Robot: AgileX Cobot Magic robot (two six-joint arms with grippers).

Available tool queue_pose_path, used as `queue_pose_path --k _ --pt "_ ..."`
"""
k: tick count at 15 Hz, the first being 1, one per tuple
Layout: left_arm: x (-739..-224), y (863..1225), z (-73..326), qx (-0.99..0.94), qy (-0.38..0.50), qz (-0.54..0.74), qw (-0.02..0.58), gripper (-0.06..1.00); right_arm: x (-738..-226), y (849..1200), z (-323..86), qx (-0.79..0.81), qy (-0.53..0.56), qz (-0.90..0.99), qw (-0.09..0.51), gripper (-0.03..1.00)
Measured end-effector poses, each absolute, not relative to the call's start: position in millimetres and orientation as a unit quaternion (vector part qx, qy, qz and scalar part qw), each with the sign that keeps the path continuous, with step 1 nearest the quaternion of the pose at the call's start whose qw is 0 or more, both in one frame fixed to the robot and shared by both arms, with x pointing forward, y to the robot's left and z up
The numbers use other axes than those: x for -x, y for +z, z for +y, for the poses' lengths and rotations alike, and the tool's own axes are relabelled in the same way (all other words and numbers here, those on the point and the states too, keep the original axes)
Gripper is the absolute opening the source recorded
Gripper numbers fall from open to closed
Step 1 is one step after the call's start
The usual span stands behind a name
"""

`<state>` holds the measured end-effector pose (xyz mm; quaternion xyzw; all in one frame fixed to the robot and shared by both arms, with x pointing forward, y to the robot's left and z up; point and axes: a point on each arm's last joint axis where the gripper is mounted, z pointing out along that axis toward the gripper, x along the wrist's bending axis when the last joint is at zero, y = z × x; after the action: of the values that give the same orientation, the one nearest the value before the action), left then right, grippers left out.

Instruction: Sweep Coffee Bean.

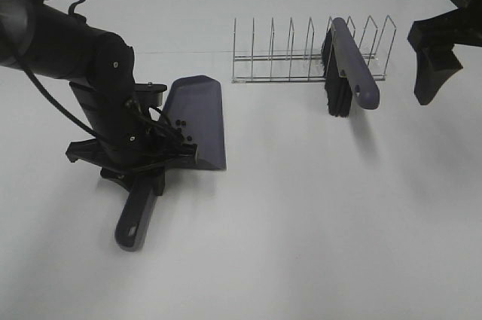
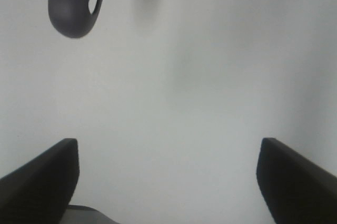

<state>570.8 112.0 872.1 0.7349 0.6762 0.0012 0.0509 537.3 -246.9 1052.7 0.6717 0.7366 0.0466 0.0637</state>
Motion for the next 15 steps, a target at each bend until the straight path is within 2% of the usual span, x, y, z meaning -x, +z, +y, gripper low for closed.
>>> queue_pose_path --k 2,4,8,11,15 --pt "-571.9 872.8 111.0 -0.733 0.001 0.678 0.057 0.6 -514.7 1058.1 -251.1 -0.672 0.051 0.736 0.067 0.81" --pt "-568.8 873.1 112.5 -0.736 -0.006 0.676 0.038 0.69 -465.1 1062.5 -260.4 -0.67 0.061 0.736 0.075 0.79" --pt "-565.4 895.0 115.5 -0.741 0.0 0.67 0.037 0.7 -406.4 1060.7 -271.4 -0.662 0.084 0.739 0.094 0.79" --pt "-559.4 949.6 127.7 -0.762 0.052 0.643 0.052 0.7 -360.1 1063.4 -280.0 -0.635 0.133 0.749 0.138 0.78" --pt "-524.6 1032.9 156.7 -0.765 0.098 0.635 0.042 0.7 -314.5 1053.9 -287.8 -0.599 0.193 0.753 0.192 0.78"
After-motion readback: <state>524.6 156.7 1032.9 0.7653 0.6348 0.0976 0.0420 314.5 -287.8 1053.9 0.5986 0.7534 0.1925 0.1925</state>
